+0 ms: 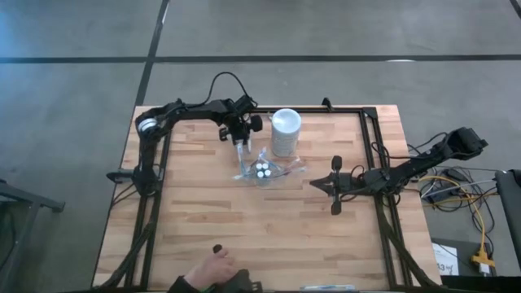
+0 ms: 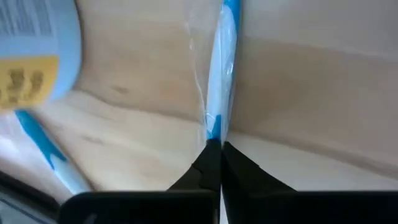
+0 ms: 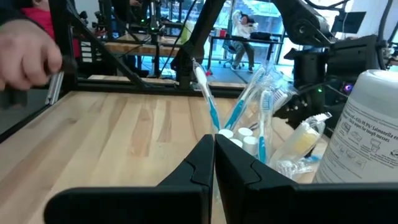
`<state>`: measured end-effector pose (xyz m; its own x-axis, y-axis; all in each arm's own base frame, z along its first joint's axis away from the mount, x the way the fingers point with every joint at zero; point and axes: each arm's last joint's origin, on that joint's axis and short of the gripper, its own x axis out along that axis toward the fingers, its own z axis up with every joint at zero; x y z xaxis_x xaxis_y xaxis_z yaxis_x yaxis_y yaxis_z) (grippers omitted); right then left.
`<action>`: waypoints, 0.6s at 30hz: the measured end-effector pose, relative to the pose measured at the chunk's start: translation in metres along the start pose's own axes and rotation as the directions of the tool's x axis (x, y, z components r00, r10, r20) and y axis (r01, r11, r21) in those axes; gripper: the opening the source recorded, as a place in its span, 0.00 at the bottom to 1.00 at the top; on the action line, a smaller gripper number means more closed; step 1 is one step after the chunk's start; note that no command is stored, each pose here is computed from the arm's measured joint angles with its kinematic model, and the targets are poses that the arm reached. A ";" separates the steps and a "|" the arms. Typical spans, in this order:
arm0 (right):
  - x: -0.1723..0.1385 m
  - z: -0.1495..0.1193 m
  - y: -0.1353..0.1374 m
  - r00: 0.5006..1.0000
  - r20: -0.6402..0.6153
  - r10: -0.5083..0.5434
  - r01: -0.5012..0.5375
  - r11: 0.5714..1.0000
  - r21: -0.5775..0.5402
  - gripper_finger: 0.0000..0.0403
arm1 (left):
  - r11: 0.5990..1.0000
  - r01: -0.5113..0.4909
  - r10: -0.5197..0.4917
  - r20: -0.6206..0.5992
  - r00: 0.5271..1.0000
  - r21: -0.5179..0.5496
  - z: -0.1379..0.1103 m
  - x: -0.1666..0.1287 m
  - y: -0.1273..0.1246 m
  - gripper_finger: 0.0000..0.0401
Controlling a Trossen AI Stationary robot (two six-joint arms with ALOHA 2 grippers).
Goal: Pick & Place toothbrushing station
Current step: Put the blue toothbrush into the transparent organizer
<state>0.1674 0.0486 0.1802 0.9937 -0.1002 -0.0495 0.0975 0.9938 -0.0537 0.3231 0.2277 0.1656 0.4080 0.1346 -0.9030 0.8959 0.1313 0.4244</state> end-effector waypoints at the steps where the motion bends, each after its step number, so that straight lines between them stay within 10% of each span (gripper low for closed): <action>1: 0.000 0.000 0.000 1.000 0.000 0.004 -0.004 1.000 0.000 0.02 | 1.000 -0.008 0.008 -0.020 1.000 0.000 0.000 -0.005 -0.001 0.00; 10: 0.000 0.000 0.000 1.000 0.001 0.007 -0.007 1.000 0.003 0.02 | 0.987 -0.158 0.156 -0.194 0.969 0.003 0.003 -0.053 -0.007 0.00; 18: 0.000 0.002 0.000 1.000 0.012 0.007 -0.008 1.000 0.010 0.02 | 0.946 -0.320 0.312 -0.426 0.849 0.054 0.010 -0.121 -0.003 0.00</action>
<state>0.1680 0.0490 0.1826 0.9950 -0.0922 -0.0375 0.0905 0.9949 -0.0437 0.2729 0.2008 0.2734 0.5514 0.5734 -0.6059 0.7260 0.0279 0.6871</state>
